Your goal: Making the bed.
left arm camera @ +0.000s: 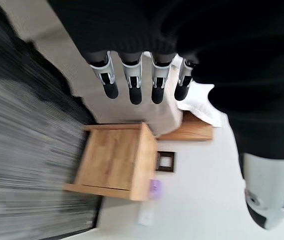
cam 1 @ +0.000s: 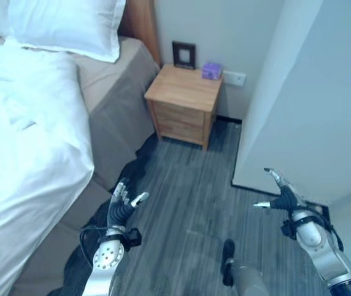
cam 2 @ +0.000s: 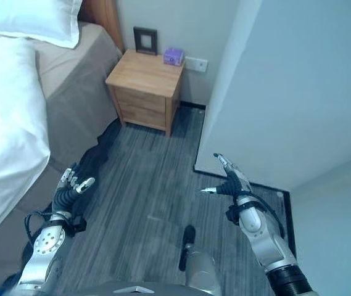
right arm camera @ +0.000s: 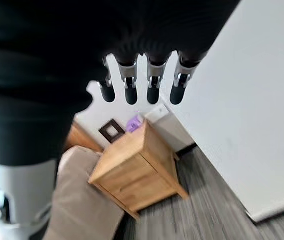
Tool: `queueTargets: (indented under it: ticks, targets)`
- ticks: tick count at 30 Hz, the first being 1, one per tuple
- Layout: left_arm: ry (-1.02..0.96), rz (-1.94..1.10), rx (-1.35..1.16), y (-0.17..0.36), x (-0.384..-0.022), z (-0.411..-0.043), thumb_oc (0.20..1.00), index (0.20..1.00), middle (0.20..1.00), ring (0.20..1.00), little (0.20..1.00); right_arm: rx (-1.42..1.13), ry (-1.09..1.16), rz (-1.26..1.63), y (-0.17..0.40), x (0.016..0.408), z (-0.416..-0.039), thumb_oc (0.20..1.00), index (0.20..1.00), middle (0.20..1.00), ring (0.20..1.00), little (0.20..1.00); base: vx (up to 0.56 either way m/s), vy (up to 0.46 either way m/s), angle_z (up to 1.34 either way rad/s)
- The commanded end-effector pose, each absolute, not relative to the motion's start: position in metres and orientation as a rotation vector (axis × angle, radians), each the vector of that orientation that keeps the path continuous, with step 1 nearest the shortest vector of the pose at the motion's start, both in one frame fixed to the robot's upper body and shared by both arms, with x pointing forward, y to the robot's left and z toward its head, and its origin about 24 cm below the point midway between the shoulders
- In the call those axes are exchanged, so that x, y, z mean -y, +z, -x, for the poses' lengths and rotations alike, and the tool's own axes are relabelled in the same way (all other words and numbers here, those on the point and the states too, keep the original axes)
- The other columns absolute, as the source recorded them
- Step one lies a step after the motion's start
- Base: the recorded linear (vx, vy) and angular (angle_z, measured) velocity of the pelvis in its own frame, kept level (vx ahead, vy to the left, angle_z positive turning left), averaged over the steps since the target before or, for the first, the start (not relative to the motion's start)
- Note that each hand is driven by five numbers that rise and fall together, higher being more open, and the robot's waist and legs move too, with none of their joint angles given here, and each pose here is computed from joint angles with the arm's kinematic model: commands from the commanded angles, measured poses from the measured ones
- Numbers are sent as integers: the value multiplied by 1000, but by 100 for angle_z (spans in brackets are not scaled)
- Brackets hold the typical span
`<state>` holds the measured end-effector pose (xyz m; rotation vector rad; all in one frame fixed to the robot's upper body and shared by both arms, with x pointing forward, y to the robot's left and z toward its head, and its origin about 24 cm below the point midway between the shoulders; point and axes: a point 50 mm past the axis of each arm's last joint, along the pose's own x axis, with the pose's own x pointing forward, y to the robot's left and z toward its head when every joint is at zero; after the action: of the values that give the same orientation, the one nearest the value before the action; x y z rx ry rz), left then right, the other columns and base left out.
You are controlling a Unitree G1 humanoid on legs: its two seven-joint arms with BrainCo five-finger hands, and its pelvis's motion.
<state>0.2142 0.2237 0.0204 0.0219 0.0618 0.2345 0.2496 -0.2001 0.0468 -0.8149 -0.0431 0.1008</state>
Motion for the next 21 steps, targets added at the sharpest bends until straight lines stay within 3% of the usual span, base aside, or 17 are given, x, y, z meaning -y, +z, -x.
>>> queueTargets:
  ticks: [1,4,13,21]
  targets:
    - [250,-5,135,58,-231,-226,1000,1000,1000,1000,1000,212,74,783,80,194,-260,1000,1000,1000,1000,1000,259,-468,49]
    - [255,10,151,62,-233,-227,1000,1000,1000,1000,1000,230,41,785,88,200,-265,1000,1000,1000,1000,1000,353,-243,85]
    - [384,7,29,34,-251,-210,1000,1000,1000,1000,1000,226,52,828,91,203,-273,1000,1000,1000,1000,1000,344,58,49]
    - [462,-81,-75,22,-277,-191,1000,1000,1000,1000,1000,232,111,803,87,184,-274,1000,1000,1000,1000,1000,418,113,6]
